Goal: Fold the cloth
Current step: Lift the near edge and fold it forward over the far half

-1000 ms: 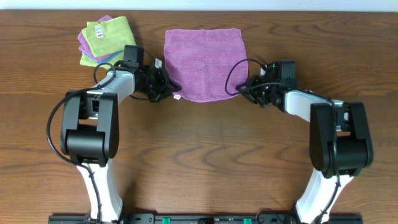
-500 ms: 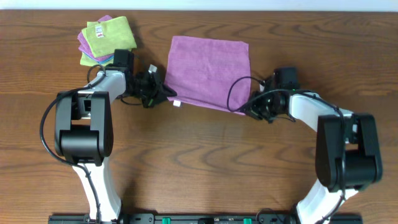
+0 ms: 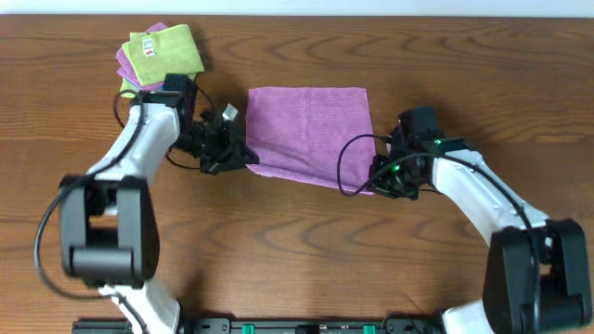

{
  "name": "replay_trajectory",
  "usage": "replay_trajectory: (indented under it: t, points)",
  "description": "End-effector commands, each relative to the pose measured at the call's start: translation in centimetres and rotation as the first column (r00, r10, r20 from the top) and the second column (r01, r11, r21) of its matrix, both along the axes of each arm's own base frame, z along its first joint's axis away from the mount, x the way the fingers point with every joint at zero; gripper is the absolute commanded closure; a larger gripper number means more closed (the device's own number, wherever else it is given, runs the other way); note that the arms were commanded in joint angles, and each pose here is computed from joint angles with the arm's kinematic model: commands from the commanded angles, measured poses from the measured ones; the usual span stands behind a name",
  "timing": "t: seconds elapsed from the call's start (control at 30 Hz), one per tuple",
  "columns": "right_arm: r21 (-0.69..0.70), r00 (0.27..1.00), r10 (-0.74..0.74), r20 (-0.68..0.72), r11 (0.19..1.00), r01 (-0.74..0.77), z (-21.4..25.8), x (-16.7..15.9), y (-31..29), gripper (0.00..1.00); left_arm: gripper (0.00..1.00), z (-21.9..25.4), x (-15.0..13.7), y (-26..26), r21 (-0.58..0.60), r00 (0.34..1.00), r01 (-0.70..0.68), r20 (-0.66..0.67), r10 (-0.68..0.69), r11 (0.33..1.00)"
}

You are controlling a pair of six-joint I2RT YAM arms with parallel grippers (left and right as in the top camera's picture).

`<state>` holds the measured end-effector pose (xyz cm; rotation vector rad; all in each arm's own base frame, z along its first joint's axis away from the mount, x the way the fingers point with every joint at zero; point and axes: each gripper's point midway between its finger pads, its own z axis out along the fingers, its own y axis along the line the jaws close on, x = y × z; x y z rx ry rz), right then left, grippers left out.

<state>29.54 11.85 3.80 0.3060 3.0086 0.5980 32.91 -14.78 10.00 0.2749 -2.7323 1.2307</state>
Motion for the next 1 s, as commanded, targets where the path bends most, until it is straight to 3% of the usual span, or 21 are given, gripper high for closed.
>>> replay_trajectory:
  t: [0.0,0.33,0.67,0.97]
  points:
    - [-0.075,0.998,0.024,0.058,0.997,-0.019,0.6,0.2,-1.1,0.99,0.94,0.4,0.4,1.5,0.116,0.998,-0.013,0.067,0.006,0.993]
    - [-0.063,0.930,0.003,0.368,0.998,0.022,3.6,7.0,-0.6,0.99,0.94,1.2,5.8,1.6,0.119,0.965,-0.178,0.217,0.149,0.977]
    - [-0.062,0.842,0.001,0.539,0.997,0.039,3.6,12.3,-0.1,0.99,0.94,0.0,9.9,0.9,0.169,0.919,-0.249,0.352,0.177,0.954]
    - [-0.065,0.772,0.009,0.635,0.997,0.042,1.9,16.0,0.3,0.99,0.94,-3.9,13.1,0.9,0.158,0.899,-0.311,0.370,0.236,0.937]
